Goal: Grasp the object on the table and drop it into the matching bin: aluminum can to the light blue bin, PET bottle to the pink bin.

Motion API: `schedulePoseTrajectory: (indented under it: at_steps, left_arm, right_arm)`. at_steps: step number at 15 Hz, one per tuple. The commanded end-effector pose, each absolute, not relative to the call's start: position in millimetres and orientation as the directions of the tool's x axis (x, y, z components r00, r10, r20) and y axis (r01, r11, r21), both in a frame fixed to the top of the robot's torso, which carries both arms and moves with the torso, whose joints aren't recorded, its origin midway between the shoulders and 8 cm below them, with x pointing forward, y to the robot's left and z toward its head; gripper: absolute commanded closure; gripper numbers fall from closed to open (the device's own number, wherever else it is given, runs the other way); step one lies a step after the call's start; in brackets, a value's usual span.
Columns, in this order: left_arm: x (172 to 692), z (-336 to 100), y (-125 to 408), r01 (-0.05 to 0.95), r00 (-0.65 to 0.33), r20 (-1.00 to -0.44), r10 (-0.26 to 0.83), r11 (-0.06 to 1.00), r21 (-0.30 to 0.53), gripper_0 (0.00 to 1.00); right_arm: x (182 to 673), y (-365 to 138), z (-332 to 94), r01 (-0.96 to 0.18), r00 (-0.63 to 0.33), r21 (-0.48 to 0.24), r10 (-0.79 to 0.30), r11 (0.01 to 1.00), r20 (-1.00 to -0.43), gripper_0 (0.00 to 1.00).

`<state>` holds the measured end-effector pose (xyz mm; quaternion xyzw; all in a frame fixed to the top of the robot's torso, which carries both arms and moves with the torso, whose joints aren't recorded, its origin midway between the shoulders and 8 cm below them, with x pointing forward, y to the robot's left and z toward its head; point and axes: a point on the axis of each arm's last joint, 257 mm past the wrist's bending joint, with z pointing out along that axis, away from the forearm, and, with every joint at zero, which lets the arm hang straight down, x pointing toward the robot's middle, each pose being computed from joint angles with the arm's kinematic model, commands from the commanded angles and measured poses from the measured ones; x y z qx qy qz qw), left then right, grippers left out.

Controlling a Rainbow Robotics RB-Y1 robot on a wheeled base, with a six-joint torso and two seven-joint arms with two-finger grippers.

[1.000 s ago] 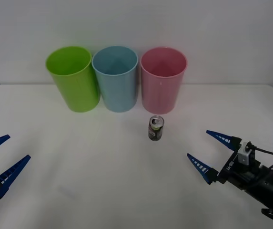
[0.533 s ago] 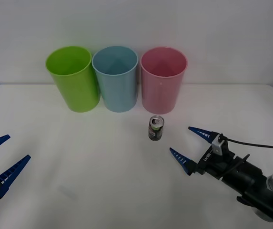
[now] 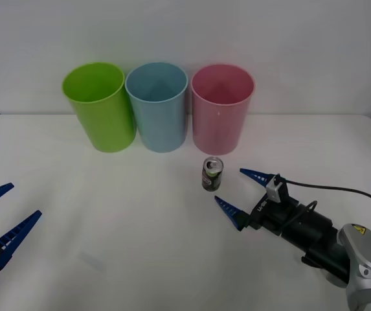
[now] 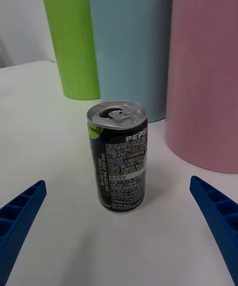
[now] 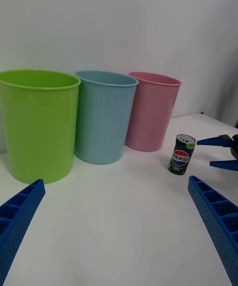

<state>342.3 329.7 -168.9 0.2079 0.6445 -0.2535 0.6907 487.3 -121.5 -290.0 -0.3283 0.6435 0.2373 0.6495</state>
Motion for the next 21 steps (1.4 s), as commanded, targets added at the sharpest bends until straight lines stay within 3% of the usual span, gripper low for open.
schedulePoseTrajectory:
  at_steps: [1, 21]
  left_arm:
    - [342, -169, 330, 0.618, 0.041, -0.996, -0.082, 0.785, -0.039, 0.00]
    - [342, -169, 330, 0.618, 0.041, -0.996, -0.082, 0.785, -0.039, 0.00]
  right_arm:
    - [493, -115, -290, -0.724, 0.059, -0.129, -0.125, 0.678, -0.990, 0.00]
    - [540, -62, -298, -0.735, 0.031, -0.134, -0.165, 0.665, -0.986, 0.00]
